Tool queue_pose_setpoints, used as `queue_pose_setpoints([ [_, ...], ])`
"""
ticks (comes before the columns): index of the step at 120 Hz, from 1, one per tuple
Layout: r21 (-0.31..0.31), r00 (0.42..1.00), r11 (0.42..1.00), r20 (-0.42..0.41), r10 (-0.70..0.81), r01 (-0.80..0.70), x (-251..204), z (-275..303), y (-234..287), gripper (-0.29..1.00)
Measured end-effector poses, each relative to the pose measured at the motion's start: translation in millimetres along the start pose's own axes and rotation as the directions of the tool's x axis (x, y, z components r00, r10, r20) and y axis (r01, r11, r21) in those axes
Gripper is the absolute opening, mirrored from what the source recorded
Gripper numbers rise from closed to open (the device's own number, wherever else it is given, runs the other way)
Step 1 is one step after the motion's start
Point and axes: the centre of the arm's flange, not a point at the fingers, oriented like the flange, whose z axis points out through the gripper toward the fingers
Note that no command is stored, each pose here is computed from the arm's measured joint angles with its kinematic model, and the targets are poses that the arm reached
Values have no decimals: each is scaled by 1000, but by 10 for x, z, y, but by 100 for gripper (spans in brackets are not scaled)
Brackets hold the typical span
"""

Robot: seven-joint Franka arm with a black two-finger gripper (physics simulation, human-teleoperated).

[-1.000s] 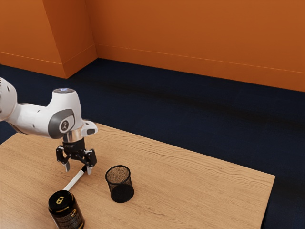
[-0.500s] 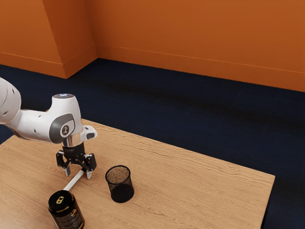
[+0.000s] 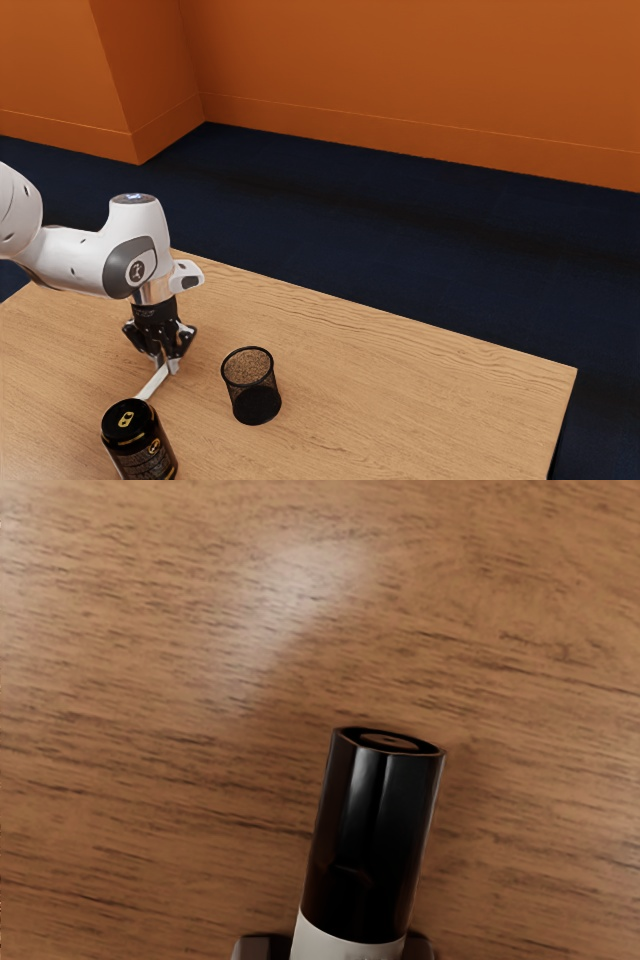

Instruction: Put the marker into the pen holder.

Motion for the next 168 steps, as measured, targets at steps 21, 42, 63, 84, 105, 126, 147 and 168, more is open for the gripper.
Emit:
queue_pose_setpoints([
  [21,6,1000,1000,-4,-5,5,6,-13,1,-4],
  [42,20,997,1000,-74,7,-5,24,-333,12,-8],
  [63,29,980,999,-196,29,-24,10,-803,84,-8],
  [84,24,932,998,-358,55,-49,-8,-1270,218,-8],
  [105,14,841,995,-534,87,-95,-187,-1686,410,-8],
  [126,1,769,990,-629,109,-139,-716,-1894,568,-7],
  [147,-1,772,989,-625,115,-148,-1208,-1668,644,-7],
  [168,24,758,985,-636,147,-170,-1571,-1650,944,-7],
])
